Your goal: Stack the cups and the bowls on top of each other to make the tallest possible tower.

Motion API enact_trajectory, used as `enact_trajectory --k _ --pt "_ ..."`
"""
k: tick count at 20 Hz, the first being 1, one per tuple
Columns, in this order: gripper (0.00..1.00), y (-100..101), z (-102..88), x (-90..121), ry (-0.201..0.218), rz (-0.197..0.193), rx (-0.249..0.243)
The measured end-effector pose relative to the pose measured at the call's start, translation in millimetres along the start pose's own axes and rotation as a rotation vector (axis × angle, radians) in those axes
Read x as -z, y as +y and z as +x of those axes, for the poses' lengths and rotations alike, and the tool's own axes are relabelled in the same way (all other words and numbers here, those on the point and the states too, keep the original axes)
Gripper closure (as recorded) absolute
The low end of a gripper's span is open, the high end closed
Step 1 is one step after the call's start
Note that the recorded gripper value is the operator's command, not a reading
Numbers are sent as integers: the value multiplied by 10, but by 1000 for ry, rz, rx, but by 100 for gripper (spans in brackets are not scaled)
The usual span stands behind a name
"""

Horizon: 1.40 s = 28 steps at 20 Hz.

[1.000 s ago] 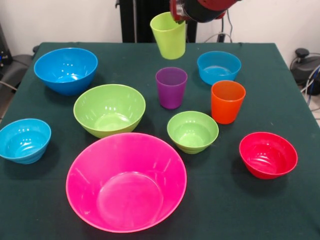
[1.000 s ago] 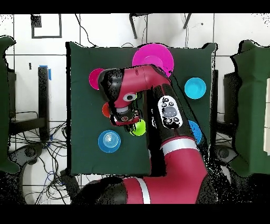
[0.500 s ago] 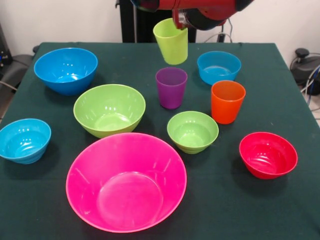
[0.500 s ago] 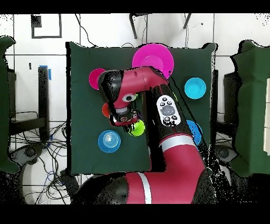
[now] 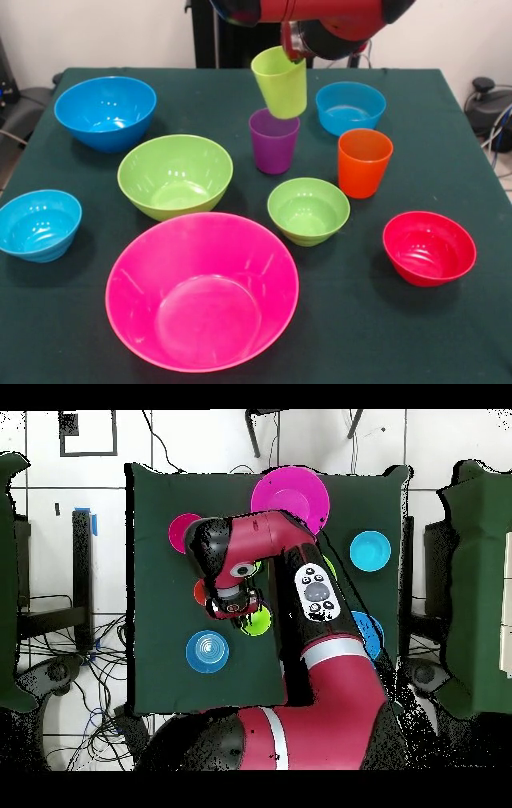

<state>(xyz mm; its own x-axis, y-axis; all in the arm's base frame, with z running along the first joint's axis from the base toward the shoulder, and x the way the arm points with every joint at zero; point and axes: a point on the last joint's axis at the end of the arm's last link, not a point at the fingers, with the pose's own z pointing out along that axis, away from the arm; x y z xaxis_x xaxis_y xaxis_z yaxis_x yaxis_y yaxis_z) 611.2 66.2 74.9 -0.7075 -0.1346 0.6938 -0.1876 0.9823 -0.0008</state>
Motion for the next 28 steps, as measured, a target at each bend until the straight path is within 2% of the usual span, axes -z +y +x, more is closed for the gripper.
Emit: enact_trajectory --k 11,28 --pt "100 33 -65 38 -13 -8 8" --pt "100 28 -265 -108 -3 -46 17"
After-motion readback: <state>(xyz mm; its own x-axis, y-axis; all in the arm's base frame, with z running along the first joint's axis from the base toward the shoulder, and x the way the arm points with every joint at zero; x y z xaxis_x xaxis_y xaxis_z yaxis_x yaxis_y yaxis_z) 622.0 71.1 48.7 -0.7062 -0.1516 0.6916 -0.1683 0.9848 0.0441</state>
